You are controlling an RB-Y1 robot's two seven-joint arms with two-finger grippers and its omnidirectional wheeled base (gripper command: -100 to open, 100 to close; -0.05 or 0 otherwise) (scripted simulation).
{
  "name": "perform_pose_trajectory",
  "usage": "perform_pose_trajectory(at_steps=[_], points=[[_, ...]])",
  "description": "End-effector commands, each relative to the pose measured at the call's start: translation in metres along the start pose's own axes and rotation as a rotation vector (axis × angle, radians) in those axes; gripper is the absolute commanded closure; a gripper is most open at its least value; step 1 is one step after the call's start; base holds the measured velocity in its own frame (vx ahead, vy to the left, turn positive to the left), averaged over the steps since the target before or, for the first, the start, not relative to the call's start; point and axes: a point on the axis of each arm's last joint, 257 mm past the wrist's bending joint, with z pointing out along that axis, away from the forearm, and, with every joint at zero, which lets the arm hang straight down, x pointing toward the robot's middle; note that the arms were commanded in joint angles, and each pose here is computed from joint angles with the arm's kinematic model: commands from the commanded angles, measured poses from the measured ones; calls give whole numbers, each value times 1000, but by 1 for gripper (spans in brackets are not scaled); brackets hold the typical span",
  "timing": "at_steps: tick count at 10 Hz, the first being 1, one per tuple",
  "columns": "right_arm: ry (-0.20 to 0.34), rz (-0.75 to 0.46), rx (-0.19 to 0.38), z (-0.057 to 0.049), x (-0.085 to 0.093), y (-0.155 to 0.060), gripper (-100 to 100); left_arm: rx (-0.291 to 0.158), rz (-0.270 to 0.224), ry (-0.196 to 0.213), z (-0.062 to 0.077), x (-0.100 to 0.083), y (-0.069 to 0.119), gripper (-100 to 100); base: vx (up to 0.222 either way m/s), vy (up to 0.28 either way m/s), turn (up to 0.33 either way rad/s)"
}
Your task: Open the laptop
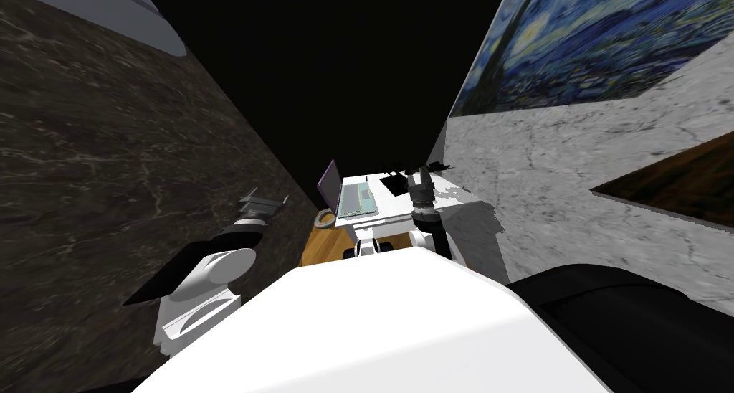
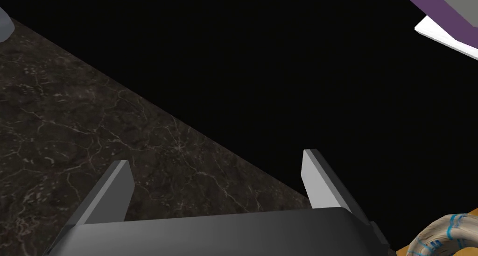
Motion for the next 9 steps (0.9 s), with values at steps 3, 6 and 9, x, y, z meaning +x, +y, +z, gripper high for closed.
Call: perform_pose_trajectory(at_steps=[3, 6, 9], points=[[0, 0, 0, 0, 0, 0, 0, -77, -49, -10, 6, -5, 8, -100, 44, -153, 24], [0, 0, 0, 0, 0, 0, 0, -134, -74, -19, 8, -8, 16, -100, 14, -140, 15], [0, 0, 0, 0, 0, 0, 0, -182, -92, -25, 9, -10, 24, -100, 2, -124, 12]])
